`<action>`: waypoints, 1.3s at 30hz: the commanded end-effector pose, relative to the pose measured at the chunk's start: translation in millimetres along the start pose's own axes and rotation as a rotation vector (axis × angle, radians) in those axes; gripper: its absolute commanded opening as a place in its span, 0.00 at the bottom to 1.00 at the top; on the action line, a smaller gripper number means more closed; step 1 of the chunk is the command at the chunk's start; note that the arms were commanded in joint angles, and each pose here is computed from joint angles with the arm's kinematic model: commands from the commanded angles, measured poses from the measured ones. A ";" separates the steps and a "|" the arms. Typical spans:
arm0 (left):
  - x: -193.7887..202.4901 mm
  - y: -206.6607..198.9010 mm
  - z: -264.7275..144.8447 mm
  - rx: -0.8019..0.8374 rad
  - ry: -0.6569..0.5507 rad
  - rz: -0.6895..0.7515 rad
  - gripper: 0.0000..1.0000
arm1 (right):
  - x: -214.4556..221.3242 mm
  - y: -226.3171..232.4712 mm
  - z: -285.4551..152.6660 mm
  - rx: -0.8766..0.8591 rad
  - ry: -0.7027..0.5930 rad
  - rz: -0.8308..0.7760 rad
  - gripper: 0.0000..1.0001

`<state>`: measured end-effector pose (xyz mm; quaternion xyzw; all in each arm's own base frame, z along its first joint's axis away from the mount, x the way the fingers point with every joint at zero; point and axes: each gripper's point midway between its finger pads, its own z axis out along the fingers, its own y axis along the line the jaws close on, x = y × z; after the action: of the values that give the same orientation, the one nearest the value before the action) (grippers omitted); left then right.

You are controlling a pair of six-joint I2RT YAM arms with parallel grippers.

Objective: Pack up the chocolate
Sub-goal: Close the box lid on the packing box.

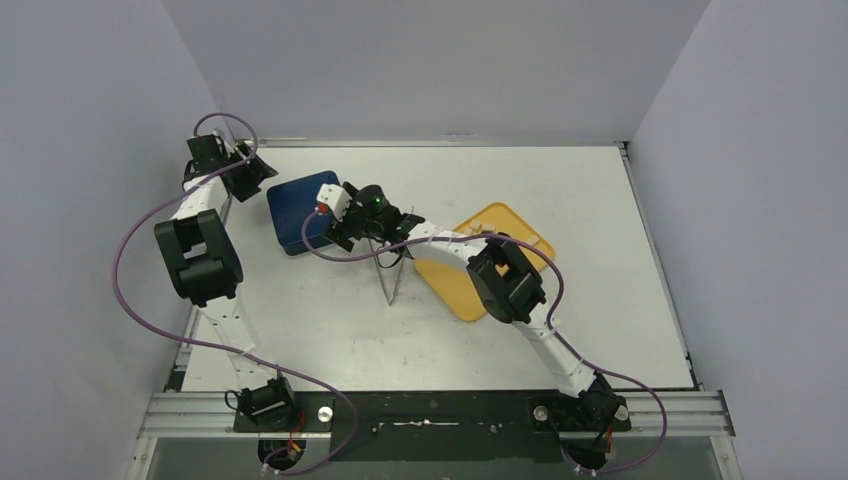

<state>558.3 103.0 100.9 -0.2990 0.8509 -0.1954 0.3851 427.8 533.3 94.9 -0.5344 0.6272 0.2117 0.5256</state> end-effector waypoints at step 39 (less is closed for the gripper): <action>-9.2 -11.8 -1.7 0.020 -0.030 0.034 0.63 | -50.5 -13.2 0.6 0.138 -0.162 -0.033 0.65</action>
<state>559.2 98.4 100.9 -0.2957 0.8521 -0.1967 0.3843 430.1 542.0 86.6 -0.5226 0.6205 0.1790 0.5566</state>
